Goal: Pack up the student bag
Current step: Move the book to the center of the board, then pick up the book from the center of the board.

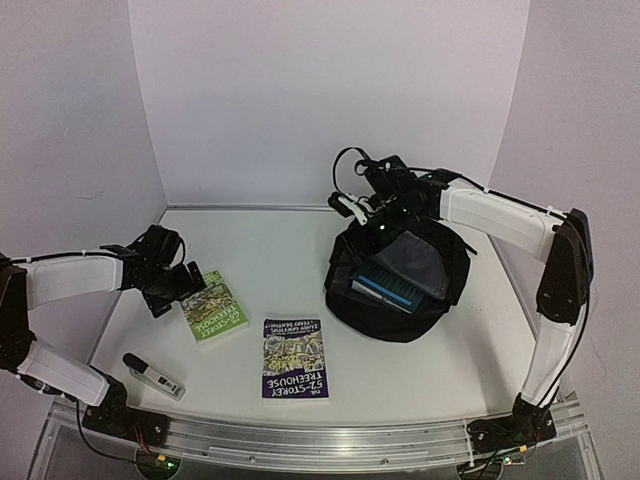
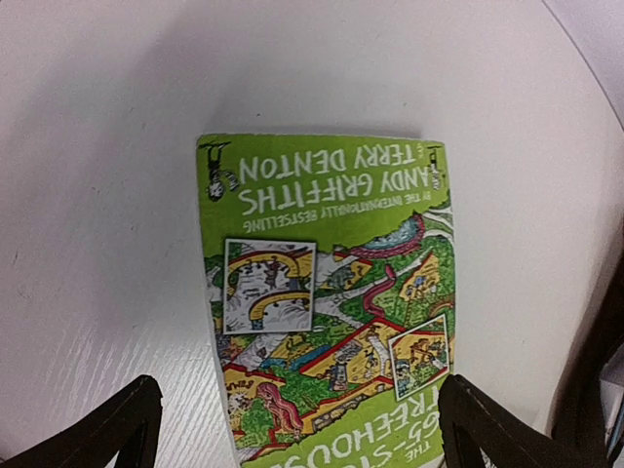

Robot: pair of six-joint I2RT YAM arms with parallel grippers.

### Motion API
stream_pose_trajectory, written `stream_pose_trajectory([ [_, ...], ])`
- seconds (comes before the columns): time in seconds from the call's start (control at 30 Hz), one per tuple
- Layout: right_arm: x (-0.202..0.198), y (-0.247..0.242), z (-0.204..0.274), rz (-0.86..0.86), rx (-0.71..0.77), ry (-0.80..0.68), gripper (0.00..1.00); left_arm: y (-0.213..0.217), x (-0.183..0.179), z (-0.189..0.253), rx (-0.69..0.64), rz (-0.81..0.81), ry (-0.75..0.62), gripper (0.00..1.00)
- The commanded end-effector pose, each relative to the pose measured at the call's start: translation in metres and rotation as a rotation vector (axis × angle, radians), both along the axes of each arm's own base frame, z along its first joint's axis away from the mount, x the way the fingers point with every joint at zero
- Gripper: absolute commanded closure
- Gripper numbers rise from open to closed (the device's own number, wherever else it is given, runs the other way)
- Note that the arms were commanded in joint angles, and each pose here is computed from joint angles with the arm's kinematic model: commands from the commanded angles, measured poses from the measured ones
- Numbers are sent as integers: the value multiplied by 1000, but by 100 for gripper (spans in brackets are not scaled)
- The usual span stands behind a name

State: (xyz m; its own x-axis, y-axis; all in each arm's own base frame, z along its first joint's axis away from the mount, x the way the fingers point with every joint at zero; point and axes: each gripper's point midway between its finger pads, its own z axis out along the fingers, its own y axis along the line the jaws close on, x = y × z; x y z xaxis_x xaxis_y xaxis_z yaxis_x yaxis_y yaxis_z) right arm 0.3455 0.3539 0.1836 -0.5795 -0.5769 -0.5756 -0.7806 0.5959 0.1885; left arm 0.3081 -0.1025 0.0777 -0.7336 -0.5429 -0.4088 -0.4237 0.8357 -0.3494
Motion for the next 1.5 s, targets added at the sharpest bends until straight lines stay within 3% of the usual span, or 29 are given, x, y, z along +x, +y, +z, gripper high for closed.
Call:
stream_pose_trajectory([
  [0.0, 1, 30, -2, 22, 62, 53, 12, -2, 8, -16, -83, 57, 11, 3],
  [0.23, -1, 62, -4, 42, 165, 129, 14, -31, 34, -51, -122, -70, 46, 24],
  [0.6, -4, 100, -45, -10, 184, 241, 19, -87, 74, -50, -137, -350, -34, 55],
  [0.97, 14, 130, -96, -90, 207, 333, 22, -93, 52, -34, -250, -340, -60, 53],
  [1.27, 8, 160, -136, -97, 232, 400, 30, -114, 43, -1, -336, -447, -128, 52],
  [1.47, 6, 158, -165, -131, 204, 436, 32, -103, 45, -14, -285, -375, -70, 50],
])
